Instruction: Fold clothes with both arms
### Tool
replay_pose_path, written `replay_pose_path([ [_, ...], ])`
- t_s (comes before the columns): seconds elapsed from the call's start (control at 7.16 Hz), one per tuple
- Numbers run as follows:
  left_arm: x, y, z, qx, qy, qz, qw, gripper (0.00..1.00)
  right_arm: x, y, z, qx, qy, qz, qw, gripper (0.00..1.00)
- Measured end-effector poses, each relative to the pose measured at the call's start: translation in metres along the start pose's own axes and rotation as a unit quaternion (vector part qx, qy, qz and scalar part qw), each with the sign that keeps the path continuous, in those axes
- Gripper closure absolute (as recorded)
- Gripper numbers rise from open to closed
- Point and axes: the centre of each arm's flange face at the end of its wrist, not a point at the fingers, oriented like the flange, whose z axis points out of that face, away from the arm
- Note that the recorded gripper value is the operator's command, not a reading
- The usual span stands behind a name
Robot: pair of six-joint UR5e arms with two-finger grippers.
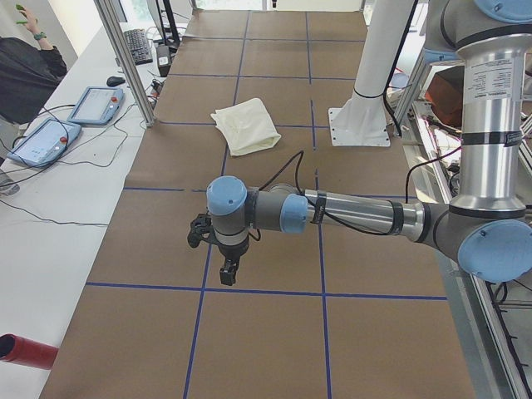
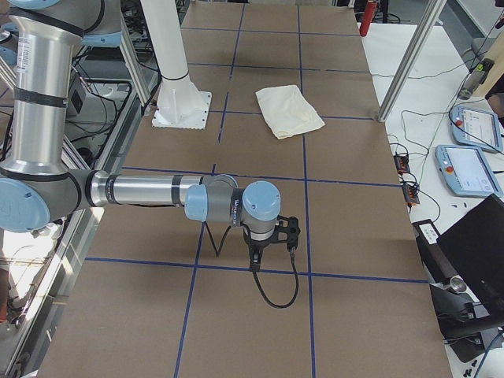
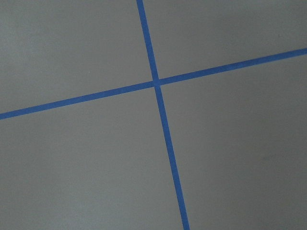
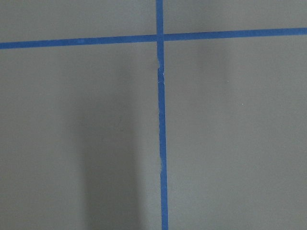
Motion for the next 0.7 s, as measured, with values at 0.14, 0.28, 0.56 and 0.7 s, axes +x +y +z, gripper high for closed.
replay_pose_path([
  [0.14, -0.0002, 0.0002, 0.0001, 0.000, 0.000, 0.000, 1.0000, 0.00, -0.0004, -0.0002, -0.0006, 0.001, 0.000, 0.001, 1.0000, 0.00],
  [0.28, -0.0002, 0.0003, 0.0002, 0.000, -0.001, -0.001, 1.0000, 0.00, -0.0011, -0.0008, -0.0015, 0.002, 0.000, 0.001, 1.0000, 0.00],
  [0.56, 0.0000, 0.0002, 0.0001, 0.000, 0.000, -0.001, 1.0000, 0.00, -0.0019, -0.0021, -0.0023, 0.003, 0.000, 0.001, 1.0000, 0.00],
  [0.7, 0.0003, 0.0000, 0.0002, 0.000, 0.000, -0.001, 1.0000, 0.00, -0.0023, -0.0028, -0.0027, 0.003, 0.000, 0.000, 1.0000, 0.00],
])
